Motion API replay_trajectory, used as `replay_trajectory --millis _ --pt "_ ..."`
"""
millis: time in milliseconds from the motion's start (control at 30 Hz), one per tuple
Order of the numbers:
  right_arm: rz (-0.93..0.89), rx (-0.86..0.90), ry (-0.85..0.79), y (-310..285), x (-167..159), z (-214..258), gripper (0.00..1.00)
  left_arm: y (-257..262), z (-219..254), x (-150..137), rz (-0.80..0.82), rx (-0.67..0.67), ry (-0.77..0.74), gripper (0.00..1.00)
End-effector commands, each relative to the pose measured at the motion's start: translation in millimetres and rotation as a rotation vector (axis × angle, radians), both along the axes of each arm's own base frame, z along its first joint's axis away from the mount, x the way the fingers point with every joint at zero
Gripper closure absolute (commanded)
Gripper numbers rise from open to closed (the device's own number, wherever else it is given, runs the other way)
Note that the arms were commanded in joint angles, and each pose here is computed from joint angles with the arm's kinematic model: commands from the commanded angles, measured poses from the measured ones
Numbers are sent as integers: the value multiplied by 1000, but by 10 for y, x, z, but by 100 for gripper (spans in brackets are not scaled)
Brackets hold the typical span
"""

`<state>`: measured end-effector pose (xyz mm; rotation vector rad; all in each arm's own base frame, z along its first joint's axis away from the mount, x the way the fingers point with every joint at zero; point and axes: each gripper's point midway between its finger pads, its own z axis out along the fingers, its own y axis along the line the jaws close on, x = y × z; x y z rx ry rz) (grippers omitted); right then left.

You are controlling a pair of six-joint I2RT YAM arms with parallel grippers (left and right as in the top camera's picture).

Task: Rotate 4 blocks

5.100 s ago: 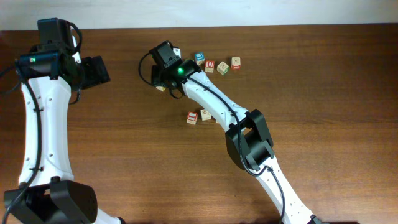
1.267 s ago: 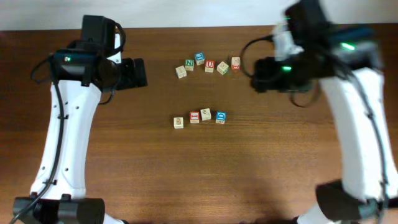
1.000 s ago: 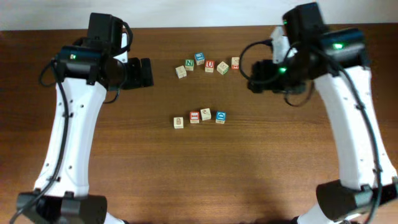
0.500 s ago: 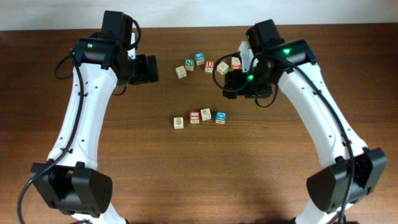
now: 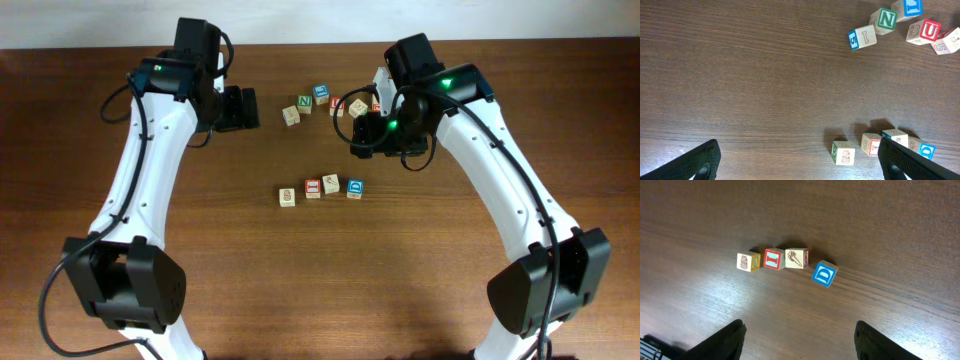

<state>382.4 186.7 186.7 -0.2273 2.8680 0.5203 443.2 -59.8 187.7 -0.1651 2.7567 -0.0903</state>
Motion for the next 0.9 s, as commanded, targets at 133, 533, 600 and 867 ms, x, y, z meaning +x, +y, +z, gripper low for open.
replay_trajectory --millis 133,533,600,867 --pt "-28 1 59 52 -7 -172 38 -15 27 21 17 -16 -6 0" --pt "-26 -73 77 630 161 -934 47 308 92 174 160 79 -78 2" --pt "-35 -80 86 648 161 -998 47 395 94 183 179 79 -79 2" --pt "-37 -87 83 645 170 -1012 48 491 94 186 199 80 -78 1"
